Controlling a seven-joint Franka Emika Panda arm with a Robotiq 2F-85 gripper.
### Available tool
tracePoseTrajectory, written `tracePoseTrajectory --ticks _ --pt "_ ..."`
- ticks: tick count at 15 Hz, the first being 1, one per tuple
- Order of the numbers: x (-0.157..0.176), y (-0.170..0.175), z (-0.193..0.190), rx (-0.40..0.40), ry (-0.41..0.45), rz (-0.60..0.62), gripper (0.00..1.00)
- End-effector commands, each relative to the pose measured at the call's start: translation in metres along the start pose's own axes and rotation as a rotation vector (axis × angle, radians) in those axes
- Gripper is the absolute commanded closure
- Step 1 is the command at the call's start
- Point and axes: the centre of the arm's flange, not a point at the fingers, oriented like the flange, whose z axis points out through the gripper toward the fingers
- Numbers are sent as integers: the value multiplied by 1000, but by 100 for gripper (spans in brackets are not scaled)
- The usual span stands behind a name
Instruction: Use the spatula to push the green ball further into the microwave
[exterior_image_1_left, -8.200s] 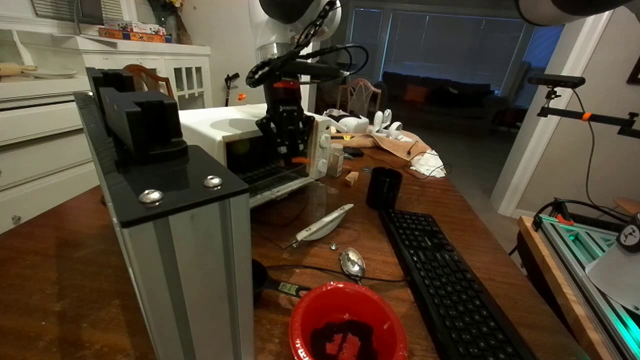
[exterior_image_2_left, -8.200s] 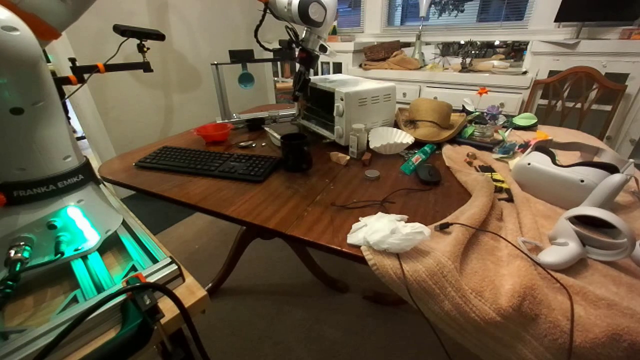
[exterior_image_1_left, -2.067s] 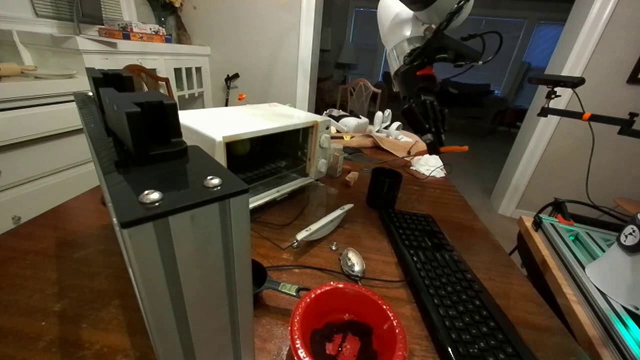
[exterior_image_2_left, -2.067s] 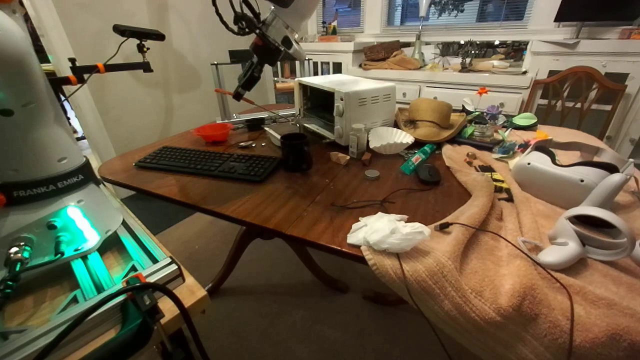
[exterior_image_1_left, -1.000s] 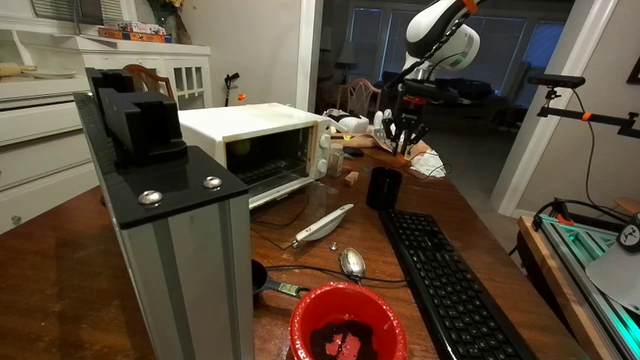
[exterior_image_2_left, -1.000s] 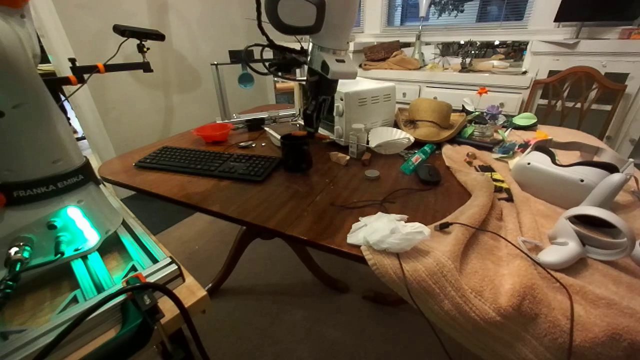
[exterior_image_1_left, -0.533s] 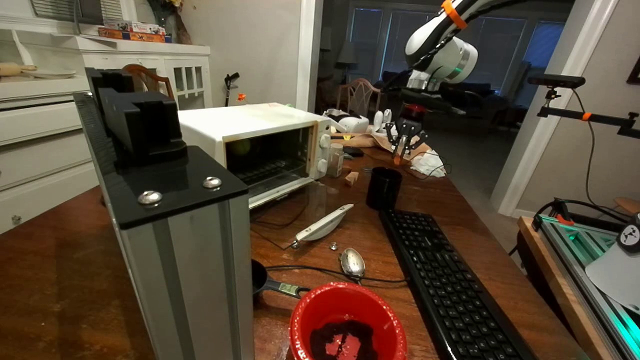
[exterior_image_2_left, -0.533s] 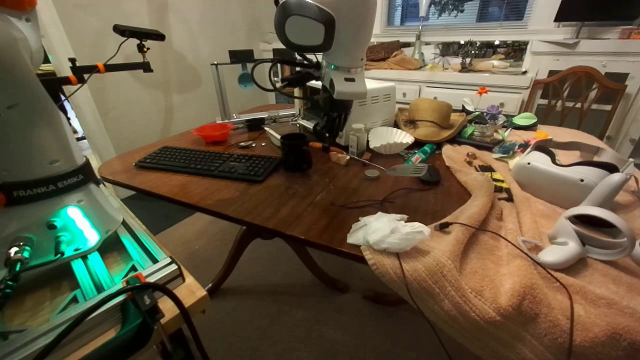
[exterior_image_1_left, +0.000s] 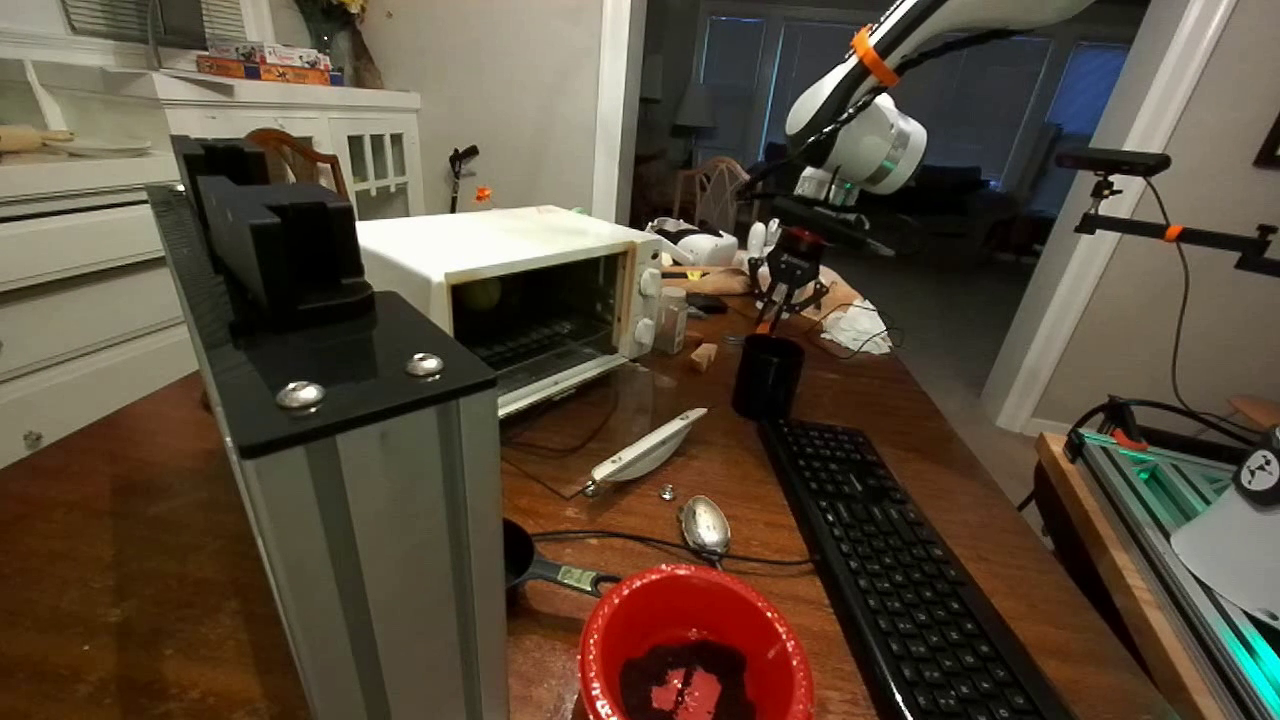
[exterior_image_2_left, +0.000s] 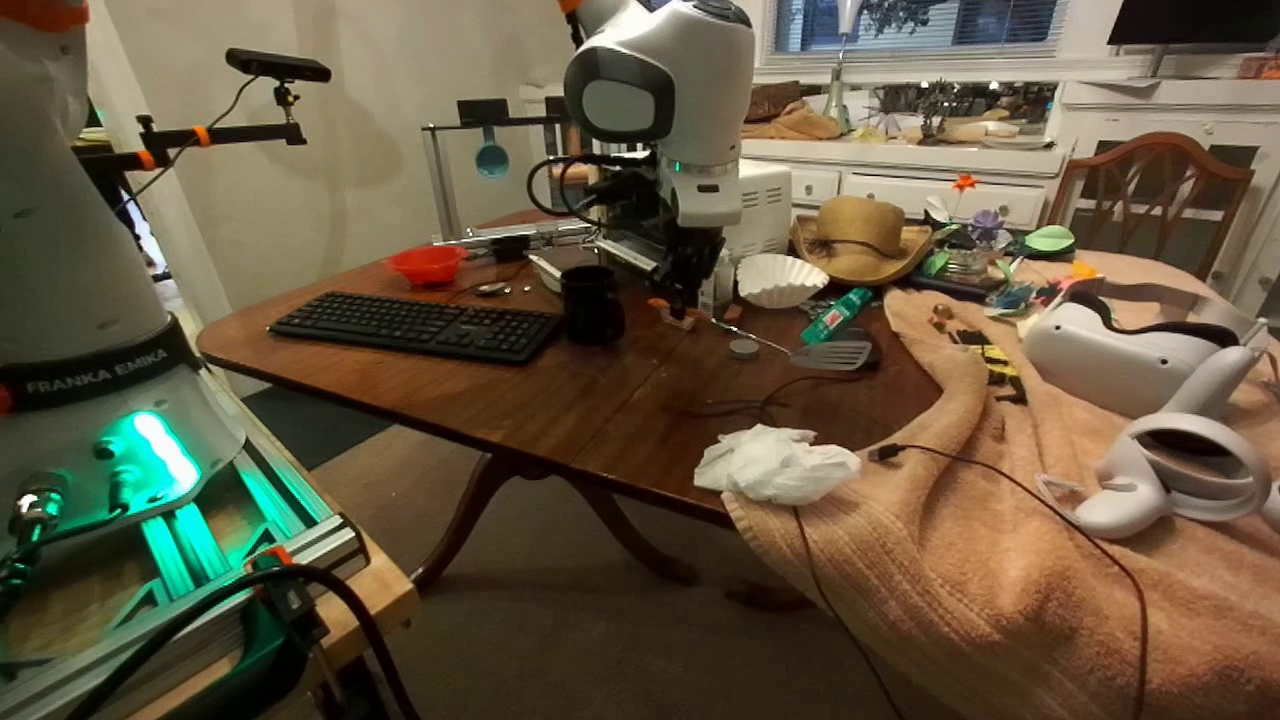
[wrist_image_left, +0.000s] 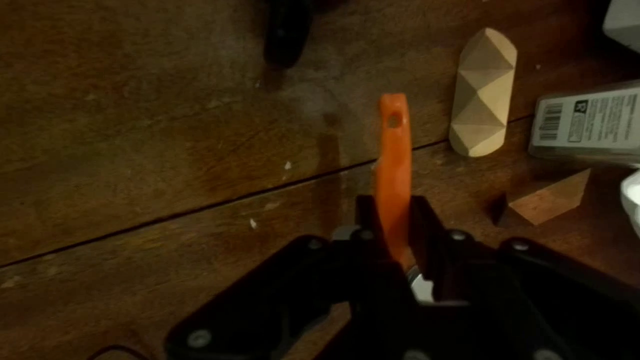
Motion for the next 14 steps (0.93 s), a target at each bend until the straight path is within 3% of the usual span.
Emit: tracePoseTrajectory --ticks 1,9,14 --pt "2 -9 26 -6 27 -41 95" --pt "-15 -9 48 -136 117 -339 95" --pt "-23 -8 61 -173 83 -469 95"
